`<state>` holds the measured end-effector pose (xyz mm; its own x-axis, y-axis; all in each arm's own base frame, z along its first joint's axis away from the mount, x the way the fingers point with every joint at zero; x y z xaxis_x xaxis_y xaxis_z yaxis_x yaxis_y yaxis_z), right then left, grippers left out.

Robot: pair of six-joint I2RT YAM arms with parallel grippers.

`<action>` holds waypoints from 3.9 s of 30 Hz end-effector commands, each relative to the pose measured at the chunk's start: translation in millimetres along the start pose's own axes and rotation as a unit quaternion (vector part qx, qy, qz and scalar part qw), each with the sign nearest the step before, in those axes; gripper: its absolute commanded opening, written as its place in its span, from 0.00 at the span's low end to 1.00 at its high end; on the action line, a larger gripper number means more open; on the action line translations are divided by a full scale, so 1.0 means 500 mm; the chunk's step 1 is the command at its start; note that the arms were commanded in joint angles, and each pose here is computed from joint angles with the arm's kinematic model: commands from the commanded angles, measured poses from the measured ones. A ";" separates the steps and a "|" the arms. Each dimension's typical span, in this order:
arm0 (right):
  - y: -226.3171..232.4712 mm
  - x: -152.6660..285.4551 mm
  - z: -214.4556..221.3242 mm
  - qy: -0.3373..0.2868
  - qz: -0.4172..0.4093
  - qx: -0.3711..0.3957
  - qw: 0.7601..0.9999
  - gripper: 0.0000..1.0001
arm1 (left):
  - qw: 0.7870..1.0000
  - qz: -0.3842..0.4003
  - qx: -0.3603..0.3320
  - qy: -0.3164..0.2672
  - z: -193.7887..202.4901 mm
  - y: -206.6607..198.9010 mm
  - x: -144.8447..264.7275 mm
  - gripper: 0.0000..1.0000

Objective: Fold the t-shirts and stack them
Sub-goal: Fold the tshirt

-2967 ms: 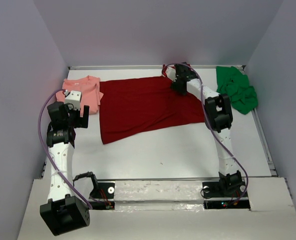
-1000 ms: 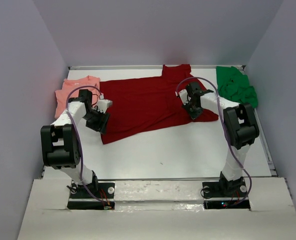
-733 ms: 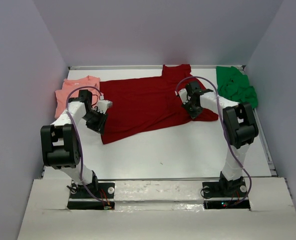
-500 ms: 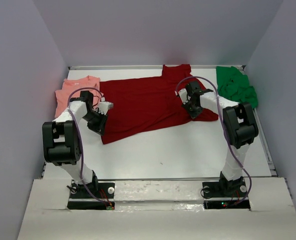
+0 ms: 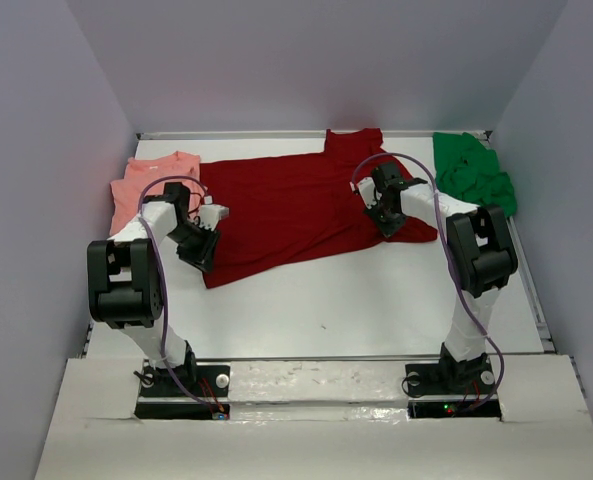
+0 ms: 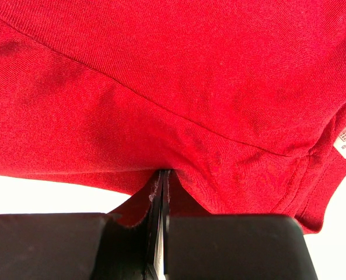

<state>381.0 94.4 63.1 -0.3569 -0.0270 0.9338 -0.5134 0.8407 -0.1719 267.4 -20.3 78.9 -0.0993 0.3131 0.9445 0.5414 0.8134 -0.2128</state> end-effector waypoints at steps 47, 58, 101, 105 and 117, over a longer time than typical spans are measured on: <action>-0.008 -0.037 -0.034 0.001 -0.002 0.000 1.000 0.00 | 0.996 -0.057 -0.027 -0.062 -0.063 -0.037 0.107 0.00; 0.003 -0.018 -0.007 0.024 -0.021 0.011 0.999 0.00 | 0.994 -0.075 -0.024 -0.077 -0.077 -0.033 0.125 0.00; 0.067 0.325 0.085 -0.071 -0.116 0.018 0.991 0.00 | 0.987 -0.139 0.035 -0.072 -0.133 0.030 0.070 0.00; 0.070 0.316 0.090 -0.067 -0.119 0.015 0.990 0.00 | 0.986 -0.143 0.036 -0.076 -0.142 0.033 0.074 0.00; 0.051 0.303 0.075 -0.088 -0.081 0.007 0.993 0.00 | 0.985 -0.154 0.049 -0.055 -0.145 0.051 0.054 0.00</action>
<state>269.2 93.3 177.0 -0.2819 -0.2705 0.9205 -0.6167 0.7861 0.0422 330.6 -25.3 107.9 -0.3162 0.1027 0.9431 0.4017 0.9151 0.0351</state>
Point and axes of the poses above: each gripper's point midway between its finger pads, its own x axis back along the fingers, its own y axis along the line the jaws close on, z = x × y, the point moved 4 cm from there along x, back along the fingers, and after that the axes turned 6 degrees about -x, right-handed, at the moved point
